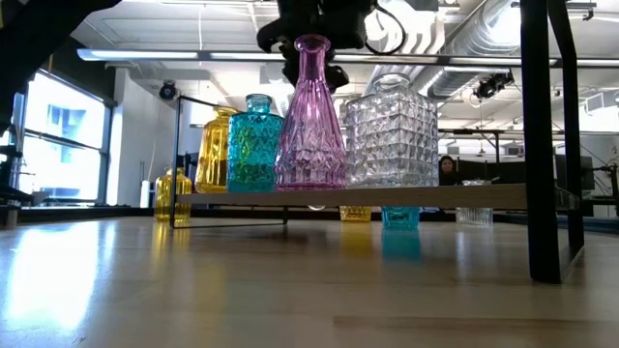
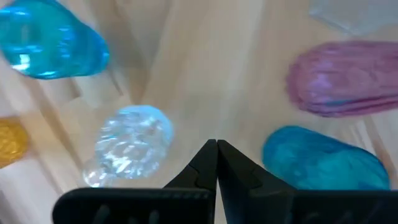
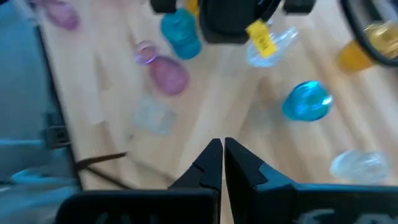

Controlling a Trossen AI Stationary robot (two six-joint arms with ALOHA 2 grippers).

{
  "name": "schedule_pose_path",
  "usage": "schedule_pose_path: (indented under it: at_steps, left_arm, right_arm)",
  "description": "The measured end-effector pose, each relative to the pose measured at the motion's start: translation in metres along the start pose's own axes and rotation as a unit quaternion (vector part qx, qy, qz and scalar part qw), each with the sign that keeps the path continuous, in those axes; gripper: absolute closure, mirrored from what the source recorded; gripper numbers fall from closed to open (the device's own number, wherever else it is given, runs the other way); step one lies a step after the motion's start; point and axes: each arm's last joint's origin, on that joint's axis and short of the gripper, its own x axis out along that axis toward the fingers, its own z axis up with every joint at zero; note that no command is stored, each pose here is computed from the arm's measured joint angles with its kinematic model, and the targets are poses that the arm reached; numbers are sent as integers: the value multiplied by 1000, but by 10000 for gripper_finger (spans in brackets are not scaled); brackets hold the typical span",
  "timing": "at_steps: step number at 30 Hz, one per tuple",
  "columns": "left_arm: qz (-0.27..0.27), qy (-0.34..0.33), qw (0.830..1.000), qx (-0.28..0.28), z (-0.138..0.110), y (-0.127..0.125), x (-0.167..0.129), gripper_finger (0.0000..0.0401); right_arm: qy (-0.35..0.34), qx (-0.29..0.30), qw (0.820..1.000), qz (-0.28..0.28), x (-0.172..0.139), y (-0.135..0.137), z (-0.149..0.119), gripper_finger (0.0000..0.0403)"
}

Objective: Sort vases onto shelf
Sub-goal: Put the bottom crystal vase on the shelf

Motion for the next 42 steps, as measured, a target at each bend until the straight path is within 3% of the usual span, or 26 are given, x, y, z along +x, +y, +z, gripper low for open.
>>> schedule_pose_path:
  at_steps: [4,8,20,24,31,37,42]
  left_arm:
    - [22,-3,999,-39,-4,11,-1,401]
    - [21,-12,997,-76,-11,17,-8,401]
    - [36,-58,988,-140,-39,31,-57,401]
    - [46,-62,984,-158,-55,31,-80,401]
    - [79,-105,974,-186,-84,8,-145,401]
    - [128,-181,959,-177,-108,-31,-207,401]
    - [162,-238,941,-178,-122,-51,-238,401]
  right_arm:
    - [3,-4,1000,-20,11,-6,3,403]
    - [27,-16,1000,7,34,-15,9,403]
    - [23,6,999,33,84,-61,24,403]
    - [23,18,998,64,99,-82,27,403]
    - [-28,29,986,159,121,-105,35,384]
    - [-31,53,986,156,124,-113,35,331]
    - [-37,54,989,130,124,-119,35,292]
